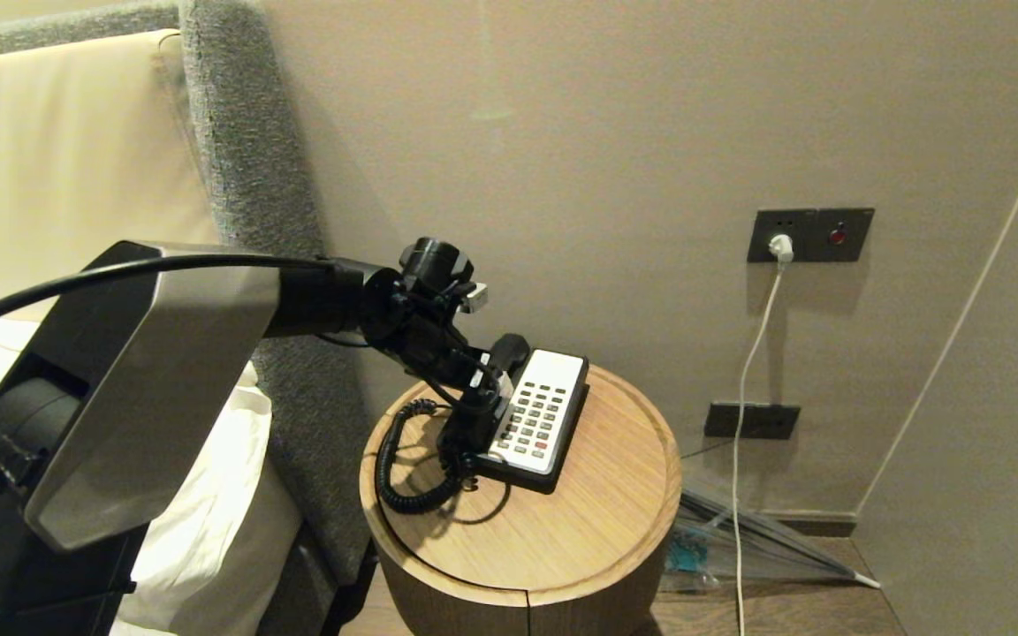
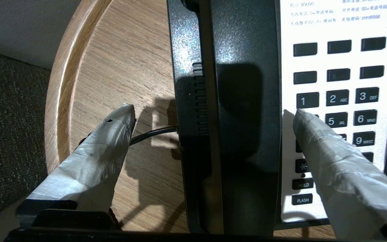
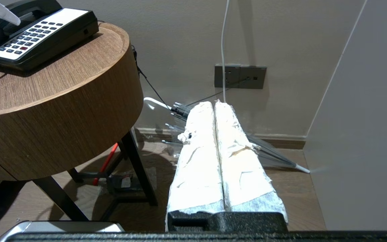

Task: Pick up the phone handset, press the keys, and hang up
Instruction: Pick up the desk phone handset

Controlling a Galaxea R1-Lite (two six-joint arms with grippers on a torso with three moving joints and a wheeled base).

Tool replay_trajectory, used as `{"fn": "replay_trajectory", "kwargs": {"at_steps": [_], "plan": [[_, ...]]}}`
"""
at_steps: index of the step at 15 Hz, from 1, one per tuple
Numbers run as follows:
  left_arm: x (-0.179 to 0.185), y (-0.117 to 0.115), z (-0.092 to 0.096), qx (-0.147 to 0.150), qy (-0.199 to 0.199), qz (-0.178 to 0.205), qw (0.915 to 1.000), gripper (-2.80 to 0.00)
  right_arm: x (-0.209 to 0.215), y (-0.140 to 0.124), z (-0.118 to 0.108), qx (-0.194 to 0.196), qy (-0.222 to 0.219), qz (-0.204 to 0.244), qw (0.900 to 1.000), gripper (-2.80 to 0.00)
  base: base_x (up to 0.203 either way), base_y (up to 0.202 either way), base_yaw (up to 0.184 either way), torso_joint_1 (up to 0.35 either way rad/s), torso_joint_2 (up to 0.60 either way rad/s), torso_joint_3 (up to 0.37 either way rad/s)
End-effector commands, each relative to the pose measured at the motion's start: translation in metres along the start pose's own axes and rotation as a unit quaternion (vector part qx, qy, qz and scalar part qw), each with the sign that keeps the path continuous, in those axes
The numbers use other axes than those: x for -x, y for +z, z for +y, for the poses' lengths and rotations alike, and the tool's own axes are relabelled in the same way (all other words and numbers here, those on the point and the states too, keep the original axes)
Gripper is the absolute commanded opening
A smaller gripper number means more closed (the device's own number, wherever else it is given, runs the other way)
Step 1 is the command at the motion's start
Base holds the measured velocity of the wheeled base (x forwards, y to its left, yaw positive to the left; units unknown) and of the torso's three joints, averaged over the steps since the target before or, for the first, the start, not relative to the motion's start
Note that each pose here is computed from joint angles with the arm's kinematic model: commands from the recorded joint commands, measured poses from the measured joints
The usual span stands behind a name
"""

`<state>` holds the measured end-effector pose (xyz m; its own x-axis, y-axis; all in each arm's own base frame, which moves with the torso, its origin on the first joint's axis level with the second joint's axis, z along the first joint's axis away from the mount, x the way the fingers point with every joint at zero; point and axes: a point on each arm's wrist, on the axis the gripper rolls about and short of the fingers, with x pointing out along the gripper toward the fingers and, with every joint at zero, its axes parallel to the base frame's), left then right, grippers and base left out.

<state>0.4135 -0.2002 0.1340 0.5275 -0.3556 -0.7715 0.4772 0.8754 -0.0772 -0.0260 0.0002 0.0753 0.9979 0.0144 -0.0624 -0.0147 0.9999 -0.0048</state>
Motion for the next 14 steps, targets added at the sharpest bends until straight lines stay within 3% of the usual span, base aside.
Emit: {"fn": "replay_trajectory", "kwargs": {"at_steps": [1, 2, 9, 14], "plan": [[0.0, 0.0, 0.0, 0.0, 0.0, 0.001, 1.0, 0.0, 0.0, 0.0, 0.0, 0.0, 0.0, 0.0, 1.0, -2.8, 0.0, 0.0, 0.0, 0.0, 0.0, 0.0], [-0.002, -0.001, -0.001, -0.001, -0.001, 0.003, 1.0, -2.8, 0.0, 0.0, 0.0, 0.0, 0.0, 0.0, 1.0, -2.8, 0.0, 0.0, 0.0, 0.0, 0.0, 0.0], [-0.005, -0.002, 0.0, 0.002, -0.002, 0.006, 1.0, -2.8, 0.0, 0.0, 0.0, 0.0, 0.0, 0.0, 1.0, -2.8, 0.0, 0.0, 0.0, 0.0, 0.0, 0.0], [0.014, 0.006, -0.002, 0.003, 0.001, -0.016, 0.9999, -2.8, 0.0, 0.0, 0.0, 0.0, 0.0, 0.0, 1.0, -2.8, 0.0, 0.0, 0.0, 0.0, 0.0, 0.0]]}}
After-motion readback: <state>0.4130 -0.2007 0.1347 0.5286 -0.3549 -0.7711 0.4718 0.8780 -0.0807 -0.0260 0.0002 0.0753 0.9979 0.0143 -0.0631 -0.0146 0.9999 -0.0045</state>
